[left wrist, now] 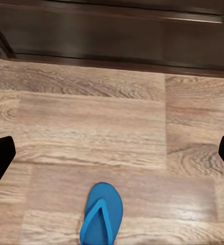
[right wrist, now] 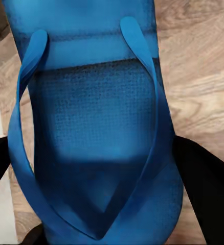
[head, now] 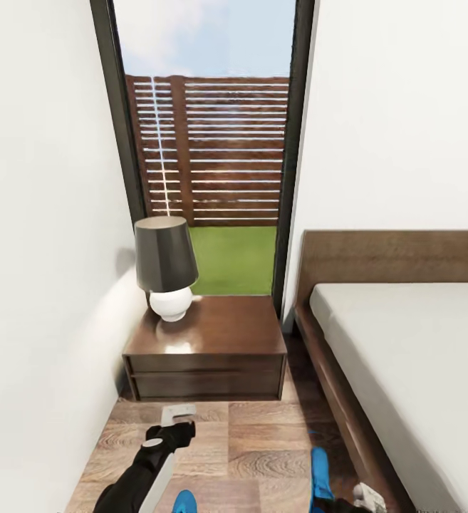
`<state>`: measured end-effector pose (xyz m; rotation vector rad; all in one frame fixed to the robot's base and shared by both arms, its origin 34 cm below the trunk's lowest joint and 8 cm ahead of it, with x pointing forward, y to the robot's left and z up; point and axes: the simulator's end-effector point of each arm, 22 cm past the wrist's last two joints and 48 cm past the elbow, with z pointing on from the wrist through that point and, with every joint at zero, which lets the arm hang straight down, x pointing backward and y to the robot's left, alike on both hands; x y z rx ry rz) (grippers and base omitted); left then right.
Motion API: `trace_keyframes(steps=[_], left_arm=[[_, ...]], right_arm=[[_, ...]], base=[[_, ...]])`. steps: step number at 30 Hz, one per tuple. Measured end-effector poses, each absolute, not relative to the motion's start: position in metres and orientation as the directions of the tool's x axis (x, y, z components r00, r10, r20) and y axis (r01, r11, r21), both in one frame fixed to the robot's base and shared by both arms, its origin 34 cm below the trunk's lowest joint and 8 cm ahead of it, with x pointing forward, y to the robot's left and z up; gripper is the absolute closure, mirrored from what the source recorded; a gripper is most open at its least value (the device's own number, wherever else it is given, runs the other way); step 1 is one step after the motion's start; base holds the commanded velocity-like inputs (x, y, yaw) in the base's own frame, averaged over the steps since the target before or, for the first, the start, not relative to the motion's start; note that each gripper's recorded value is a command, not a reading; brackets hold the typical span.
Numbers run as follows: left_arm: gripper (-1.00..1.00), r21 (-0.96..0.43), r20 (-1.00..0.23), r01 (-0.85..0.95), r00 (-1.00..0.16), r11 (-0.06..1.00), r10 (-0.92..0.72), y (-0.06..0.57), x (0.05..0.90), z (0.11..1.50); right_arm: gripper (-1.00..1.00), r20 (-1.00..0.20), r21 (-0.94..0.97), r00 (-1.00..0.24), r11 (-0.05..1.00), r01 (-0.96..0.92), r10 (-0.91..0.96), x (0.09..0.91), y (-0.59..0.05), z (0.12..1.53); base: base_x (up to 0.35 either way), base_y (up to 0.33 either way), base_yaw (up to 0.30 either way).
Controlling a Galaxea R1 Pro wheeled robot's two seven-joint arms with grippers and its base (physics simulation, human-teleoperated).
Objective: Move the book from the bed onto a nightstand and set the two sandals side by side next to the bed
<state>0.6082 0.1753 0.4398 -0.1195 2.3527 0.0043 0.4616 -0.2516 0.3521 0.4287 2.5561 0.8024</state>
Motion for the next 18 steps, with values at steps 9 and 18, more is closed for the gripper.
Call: trace_keyframes(steps=[9,18], left_arm=[[-1.0,-0.041,-0.705,-0.078,-0.704,0.996,-0.085,0.167,0.603,0.42],[-1.0,-0.046,-0.703,-0.078,-0.706,0.996,-0.088,0.164,0.597,0.4]], right_arm=[[1.0,-0.398,0.761,-0.752,0.647,0.049,0.525,0.586,-0.21,0.469],[1.0,-0.386,0.788,-0.744,0.614,0.042,0.546,0.585,-0.195,0.456]], base=[[0.0,0.0,0.0],[0.0,0.0,0.0]])
